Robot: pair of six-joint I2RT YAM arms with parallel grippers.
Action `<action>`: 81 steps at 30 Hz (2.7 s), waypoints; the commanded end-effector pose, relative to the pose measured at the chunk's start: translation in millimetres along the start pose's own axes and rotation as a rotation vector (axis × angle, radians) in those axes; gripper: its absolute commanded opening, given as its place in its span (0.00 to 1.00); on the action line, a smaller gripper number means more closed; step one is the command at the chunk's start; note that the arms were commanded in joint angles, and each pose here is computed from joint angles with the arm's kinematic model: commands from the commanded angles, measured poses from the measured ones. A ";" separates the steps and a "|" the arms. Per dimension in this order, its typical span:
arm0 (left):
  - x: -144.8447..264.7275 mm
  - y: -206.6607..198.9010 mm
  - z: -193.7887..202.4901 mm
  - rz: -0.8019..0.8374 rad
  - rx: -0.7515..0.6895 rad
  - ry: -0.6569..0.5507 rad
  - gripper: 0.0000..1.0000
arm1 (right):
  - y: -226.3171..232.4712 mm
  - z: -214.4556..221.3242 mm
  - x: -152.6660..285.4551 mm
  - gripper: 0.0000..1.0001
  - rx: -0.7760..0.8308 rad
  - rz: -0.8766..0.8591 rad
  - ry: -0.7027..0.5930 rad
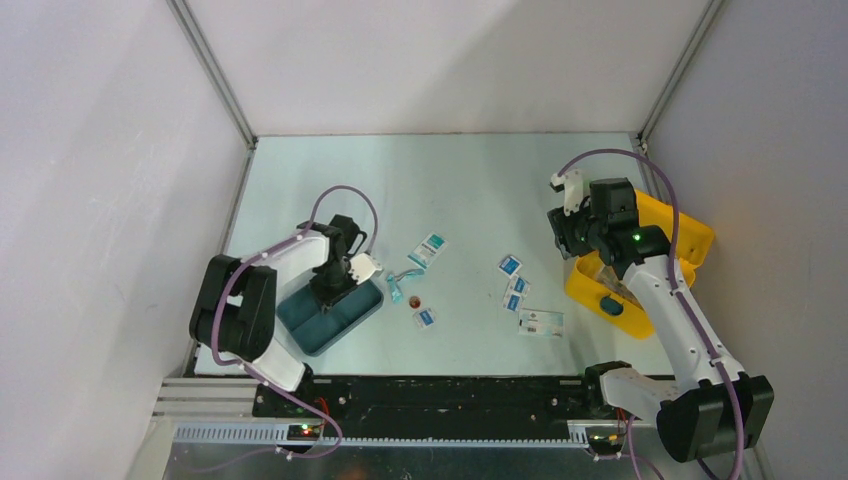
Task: Organize the medicine kit
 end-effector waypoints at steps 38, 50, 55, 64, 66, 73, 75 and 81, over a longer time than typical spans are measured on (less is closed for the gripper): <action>2.1 -37.7 -92.4 -0.015 -0.499 -0.053 0.00 | 5.0 -23.8 12.1 0.50 0.085 0.016 -0.086; 24.7 -66.5 -146.4 0.013 -0.556 -0.204 0.03 | 6.2 -26.0 9.9 0.50 0.094 0.010 -0.095; 34.1 -67.5 -145.4 -0.010 -0.531 -0.229 0.31 | 14.6 -25.8 8.2 0.52 0.167 -0.037 -0.052; 52.7 -60.5 -86.3 -0.107 -0.434 -0.265 0.47 | 60.7 -34.8 -3.3 0.67 0.284 -0.328 0.028; 63.8 -56.6 -73.1 -0.136 -0.369 -0.317 0.48 | 84.9 -38.1 -6.0 0.70 0.357 -0.406 0.034; 119.7 -34.9 -41.4 -0.252 0.018 -0.599 0.54 | 145.1 -56.4 -33.6 0.72 0.521 -0.506 -0.050; 132.0 -20.7 -32.3 -0.289 0.205 -0.651 0.62 | 162.3 -59.2 -42.0 0.72 0.537 -0.583 -0.071; 141.3 3.2 -14.5 -0.148 0.595 -0.775 0.71 | 223.8 -50.3 -69.4 0.63 0.703 -0.758 -0.035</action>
Point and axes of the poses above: each gripper's point midway between its finger pads, its own x axis back along the fingers, its own y axis along the line the jaws close on, z = x × y, the point moved 9 cm from there along x, back along the fingers, and after that the axes turned 9 degrees about -x, right-handed, at the moved point
